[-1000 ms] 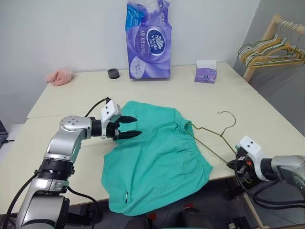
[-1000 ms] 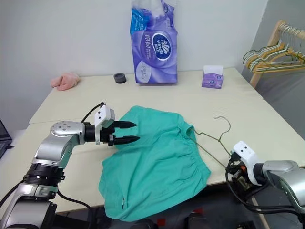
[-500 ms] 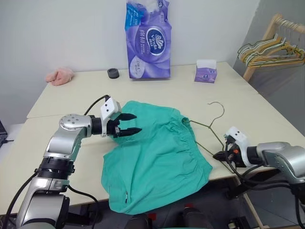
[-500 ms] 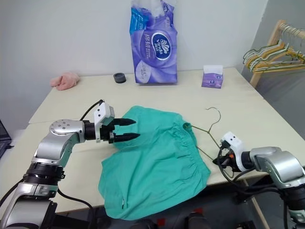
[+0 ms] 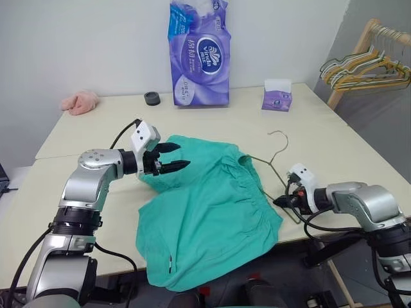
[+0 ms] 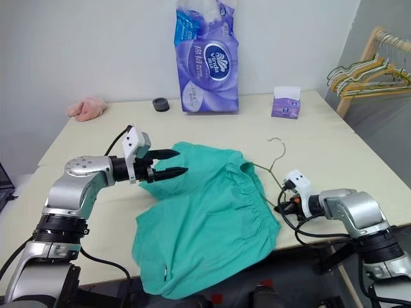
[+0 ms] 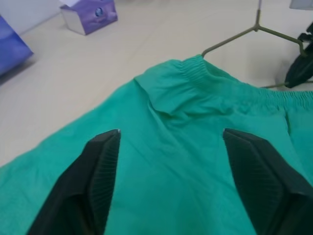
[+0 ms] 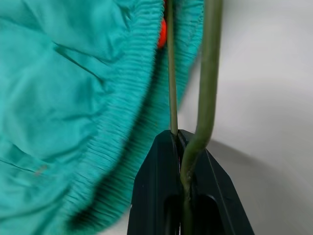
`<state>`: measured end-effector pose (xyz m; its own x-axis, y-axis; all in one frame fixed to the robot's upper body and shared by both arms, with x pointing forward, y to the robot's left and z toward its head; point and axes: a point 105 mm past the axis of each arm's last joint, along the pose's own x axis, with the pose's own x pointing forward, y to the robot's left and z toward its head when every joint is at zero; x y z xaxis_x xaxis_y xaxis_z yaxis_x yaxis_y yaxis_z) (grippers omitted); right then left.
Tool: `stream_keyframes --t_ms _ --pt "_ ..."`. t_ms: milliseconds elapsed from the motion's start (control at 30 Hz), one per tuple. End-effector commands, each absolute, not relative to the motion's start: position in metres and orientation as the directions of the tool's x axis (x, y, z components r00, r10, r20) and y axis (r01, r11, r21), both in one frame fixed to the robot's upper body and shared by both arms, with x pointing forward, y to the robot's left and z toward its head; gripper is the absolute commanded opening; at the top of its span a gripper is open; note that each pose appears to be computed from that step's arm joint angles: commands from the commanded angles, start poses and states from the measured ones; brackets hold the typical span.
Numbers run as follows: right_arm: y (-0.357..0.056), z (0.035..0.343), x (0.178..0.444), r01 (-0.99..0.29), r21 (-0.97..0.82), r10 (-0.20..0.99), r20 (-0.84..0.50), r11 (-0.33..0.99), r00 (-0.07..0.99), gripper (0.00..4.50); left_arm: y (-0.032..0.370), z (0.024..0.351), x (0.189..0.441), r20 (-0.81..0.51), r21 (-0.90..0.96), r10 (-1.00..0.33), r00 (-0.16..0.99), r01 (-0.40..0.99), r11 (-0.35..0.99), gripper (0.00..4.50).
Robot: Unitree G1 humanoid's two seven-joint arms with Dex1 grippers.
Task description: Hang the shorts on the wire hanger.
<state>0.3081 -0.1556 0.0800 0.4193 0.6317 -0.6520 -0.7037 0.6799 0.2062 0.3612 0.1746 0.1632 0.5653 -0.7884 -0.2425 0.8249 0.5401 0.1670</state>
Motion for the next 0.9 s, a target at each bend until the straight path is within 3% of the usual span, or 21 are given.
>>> stream_keyframes --t_ms 33,167,400,633,900 --pt "-0.139 0.114 0.323 -0.731 0.14 0.663 -0.559 0.668 0.498 0.0 0.177 0.19 0.372 -0.142 0.215 -0.774 0.617 0.783 0.584 4.49" --pt "-0.128 0.119 0.327 -0.745 0.098 0.664 -0.54 0.66 0.518 0.0 0.175 0.195 0.375 -0.118 0.205 -0.783 0.61 0.787 0.582 4.49" --pt "-0.117 0.131 0.311 -0.833 -0.033 0.681 -0.559 0.553 0.473 0.0 0.171 0.204 0.37 -0.139 0.252 -0.821 0.554 0.822 0.511 4.49" --pt "-0.106 0.126 0.292 -0.904 -0.202 0.663 -0.622 0.377 0.416 0.0 0.162 0.212 0.357 -0.322 0.396 -0.869 0.375 0.887 0.236 4.49" --pt "-0.097 0.131 0.285 -0.914 -0.299 0.668 -0.624 0.276 0.406 0.0 0.153 0.178 0.342 -0.542 0.371 -0.823 0.17 0.927 -0.053 4.49"
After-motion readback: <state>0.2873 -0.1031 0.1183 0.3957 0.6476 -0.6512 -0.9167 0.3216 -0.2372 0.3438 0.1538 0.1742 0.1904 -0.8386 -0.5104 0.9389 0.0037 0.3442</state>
